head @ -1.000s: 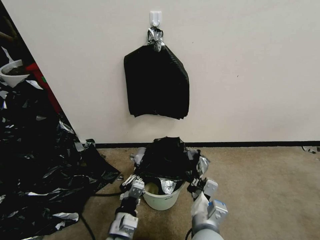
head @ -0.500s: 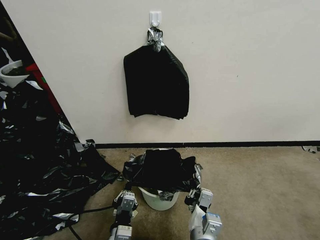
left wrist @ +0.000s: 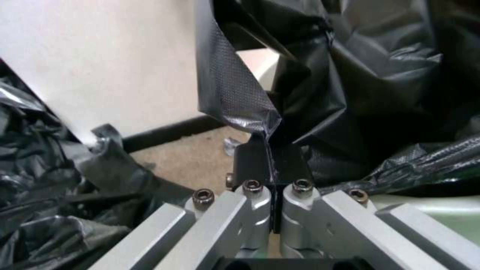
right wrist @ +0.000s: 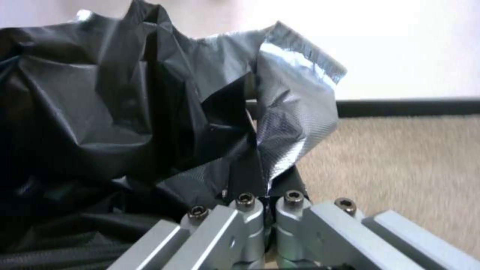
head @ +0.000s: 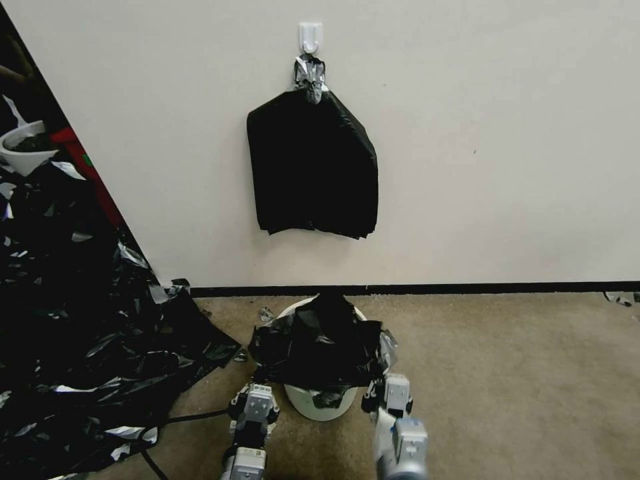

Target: Place a trash bag onto the trash bin.

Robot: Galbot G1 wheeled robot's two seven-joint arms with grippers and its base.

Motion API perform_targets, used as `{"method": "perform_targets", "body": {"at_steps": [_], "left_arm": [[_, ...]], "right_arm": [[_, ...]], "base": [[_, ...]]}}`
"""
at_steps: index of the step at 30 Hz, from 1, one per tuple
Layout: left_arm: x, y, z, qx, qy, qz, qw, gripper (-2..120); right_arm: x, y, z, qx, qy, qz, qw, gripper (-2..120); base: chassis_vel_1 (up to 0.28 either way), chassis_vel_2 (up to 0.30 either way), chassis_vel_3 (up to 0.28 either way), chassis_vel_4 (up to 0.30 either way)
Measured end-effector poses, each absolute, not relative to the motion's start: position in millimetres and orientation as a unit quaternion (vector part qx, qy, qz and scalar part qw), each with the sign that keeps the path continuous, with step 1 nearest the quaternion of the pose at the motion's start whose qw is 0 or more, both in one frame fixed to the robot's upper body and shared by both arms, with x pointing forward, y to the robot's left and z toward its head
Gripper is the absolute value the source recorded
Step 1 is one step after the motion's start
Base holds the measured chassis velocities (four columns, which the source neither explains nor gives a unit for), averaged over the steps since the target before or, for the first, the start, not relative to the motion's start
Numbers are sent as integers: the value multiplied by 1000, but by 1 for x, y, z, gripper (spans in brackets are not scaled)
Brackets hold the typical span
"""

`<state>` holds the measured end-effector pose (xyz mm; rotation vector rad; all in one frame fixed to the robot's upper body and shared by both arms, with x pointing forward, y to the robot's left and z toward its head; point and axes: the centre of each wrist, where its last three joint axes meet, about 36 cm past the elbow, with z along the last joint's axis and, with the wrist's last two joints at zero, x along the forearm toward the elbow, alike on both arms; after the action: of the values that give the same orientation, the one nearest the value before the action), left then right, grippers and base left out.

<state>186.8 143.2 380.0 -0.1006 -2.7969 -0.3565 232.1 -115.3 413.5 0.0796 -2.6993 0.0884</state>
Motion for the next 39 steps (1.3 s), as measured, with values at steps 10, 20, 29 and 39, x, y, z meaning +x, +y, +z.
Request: {"method": "perform_targets", "body": {"at_steps": [10, 20, 29, 39], "left_arm": [[180, 154, 395, -41, -972, -149, 179, 0], [169, 153, 390, -58, -964, -162, 203, 0], [190, 146, 347, -30, -959, -173, 222, 0], [200, 145, 339, -27, -955, -167, 242, 0]], "right_arm": [[261, -142, 445, 136, -948, 41, 284, 0], [251, -145, 436, 115, -932, 47, 340, 0], [255, -134, 403, 84, -949, 81, 292, 0], [249, -128, 406, 105, -946, 120, 283, 0]], "base": [[0, 0, 0, 0], [0, 0, 0, 0], [0, 0, 0, 0], [0, 0, 0, 0]]}}
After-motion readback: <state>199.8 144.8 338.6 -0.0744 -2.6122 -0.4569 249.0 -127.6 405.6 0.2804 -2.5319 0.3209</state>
